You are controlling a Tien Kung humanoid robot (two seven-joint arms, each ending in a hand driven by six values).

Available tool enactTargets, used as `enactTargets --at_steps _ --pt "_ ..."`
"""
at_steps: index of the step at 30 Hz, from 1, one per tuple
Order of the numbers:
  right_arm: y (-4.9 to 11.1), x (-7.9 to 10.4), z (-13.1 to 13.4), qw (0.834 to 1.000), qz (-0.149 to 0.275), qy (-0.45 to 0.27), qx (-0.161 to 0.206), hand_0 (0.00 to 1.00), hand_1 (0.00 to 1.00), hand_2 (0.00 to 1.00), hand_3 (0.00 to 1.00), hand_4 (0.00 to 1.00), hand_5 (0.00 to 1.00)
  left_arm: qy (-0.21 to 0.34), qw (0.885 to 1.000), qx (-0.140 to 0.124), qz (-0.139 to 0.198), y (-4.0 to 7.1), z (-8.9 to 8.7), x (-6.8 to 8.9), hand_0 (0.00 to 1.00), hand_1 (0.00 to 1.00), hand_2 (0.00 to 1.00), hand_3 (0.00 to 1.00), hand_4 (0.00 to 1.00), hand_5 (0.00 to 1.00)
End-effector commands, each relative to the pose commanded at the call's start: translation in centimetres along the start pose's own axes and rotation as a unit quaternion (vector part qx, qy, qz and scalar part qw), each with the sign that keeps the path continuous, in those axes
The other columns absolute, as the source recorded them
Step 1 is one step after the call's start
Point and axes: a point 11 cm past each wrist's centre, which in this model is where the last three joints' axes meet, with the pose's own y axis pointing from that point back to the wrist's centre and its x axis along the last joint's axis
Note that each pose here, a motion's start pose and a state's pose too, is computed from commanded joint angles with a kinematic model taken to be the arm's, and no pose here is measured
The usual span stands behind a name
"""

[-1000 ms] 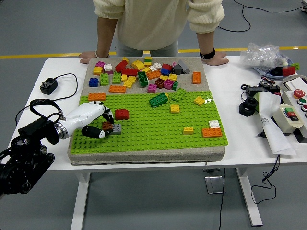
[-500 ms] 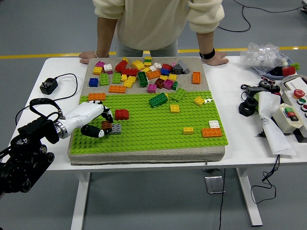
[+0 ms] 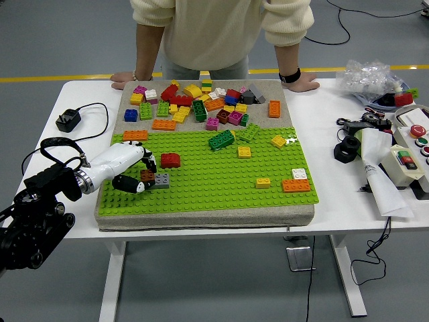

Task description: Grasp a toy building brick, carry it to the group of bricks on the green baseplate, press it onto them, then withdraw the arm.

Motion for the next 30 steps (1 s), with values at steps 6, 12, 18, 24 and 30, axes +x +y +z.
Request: enactTargets --at_steps 6,12,18,24,30 --pt "0.00 0.02 -0.05 1.000 0.000 -0.001 0.000 0.780 0.707 0.745 0.686 0.947 0.693 0.001 1.000 -0.003 0.003 -0.17 0.18 0.19 0.931 0.664 0.542 0.506 0.731 0.157" --pt "0.02 0.00 -0.20 1.000 0.000 -0.002 0.002 0.780 0.706 0.745 0.686 0.947 0.693 -0.001 1.000 -0.004 0.004 -0.36 0.27 0.48 0.938 0.676 0.542 0.507 0.735 0.156" --pt "0.01 0.03 -0.13 1.000 0.000 -0.002 0.001 0.780 0.707 0.745 0.685 0.947 0.693 -0.002 1.000 -0.004 0.003 -0.38 0.18 0.53 0.942 0.683 0.542 0.508 0.738 0.153" --pt "0.01 0.02 -0.15 1.000 0.000 -0.003 0.001 0.780 0.707 0.745 0.685 0.947 0.693 -0.003 1.000 -0.002 0.002 -0.34 0.02 0.46 0.943 0.690 0.542 0.509 0.742 0.152" --pt "0.01 -0.02 -0.14 1.000 -0.001 -0.003 0.001 0.780 0.707 0.745 0.684 0.947 0.693 -0.005 1.000 -0.001 0.001 -0.31 -0.07 0.51 0.946 0.690 0.541 0.510 0.750 0.153"
